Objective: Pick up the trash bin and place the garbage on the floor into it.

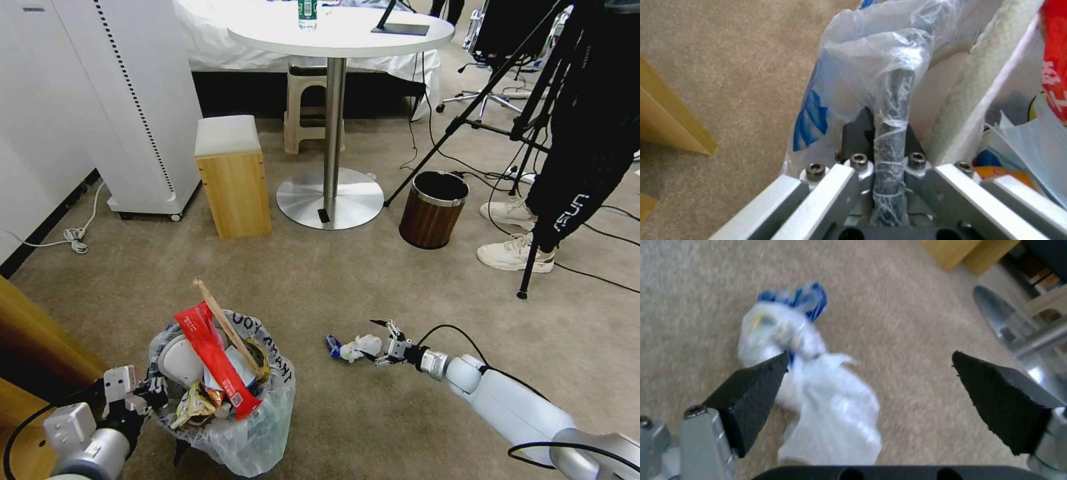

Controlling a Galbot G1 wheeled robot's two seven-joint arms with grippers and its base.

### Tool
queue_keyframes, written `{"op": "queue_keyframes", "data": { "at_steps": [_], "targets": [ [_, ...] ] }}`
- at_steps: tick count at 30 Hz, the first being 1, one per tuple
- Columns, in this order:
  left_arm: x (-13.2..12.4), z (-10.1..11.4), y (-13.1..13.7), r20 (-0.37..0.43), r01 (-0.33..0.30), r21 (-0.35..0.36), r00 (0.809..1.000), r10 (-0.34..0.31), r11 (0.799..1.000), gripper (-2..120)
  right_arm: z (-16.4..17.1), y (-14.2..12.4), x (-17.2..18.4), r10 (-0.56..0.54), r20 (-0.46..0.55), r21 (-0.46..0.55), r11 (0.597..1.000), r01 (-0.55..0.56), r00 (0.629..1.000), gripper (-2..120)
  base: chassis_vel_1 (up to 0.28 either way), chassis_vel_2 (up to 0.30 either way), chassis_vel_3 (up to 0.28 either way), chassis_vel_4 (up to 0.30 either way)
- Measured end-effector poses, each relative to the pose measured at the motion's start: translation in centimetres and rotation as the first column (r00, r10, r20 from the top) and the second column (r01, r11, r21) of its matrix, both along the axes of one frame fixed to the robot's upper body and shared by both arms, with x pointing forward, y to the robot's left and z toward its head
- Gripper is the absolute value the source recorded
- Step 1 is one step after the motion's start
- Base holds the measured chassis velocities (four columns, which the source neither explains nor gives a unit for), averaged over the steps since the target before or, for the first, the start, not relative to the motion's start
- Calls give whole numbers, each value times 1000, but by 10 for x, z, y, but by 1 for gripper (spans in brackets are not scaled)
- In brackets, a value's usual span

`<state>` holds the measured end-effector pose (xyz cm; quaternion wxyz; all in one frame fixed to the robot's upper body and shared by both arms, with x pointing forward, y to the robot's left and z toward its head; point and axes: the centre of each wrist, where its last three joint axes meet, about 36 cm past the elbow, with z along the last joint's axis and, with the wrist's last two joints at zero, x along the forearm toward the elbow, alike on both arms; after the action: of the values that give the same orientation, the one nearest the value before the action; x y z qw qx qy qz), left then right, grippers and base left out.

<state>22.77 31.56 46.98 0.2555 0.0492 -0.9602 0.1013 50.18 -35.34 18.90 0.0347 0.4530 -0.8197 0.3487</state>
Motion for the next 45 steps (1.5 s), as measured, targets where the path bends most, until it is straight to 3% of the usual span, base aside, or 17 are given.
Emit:
{"op": "queue_keyframes", "data": {
  "at_steps": [11, 34, 45],
  "targets": [
    [-2, 3, -1, 2, 4, 2, 1000, -4, 1000, 0, -21, 8, -5, -7, -38, 1, 1000, 7, 999, 89, 0, 0, 0, 0],
    [-2, 1, 0, 9, -2, -1, 1000, 2, 1000, 0, -32, -18, -18, -98, -52, -34, 995, 96, 994, 70, 0, 0, 0, 0],
    [-4, 0, 0, 12, -5, -6, 1000, 5, 1000, 0, -38, 24, -3, -74, -48, 0, 997, 74, 996, 68, 0, 0, 0, 0]
  ]
}}
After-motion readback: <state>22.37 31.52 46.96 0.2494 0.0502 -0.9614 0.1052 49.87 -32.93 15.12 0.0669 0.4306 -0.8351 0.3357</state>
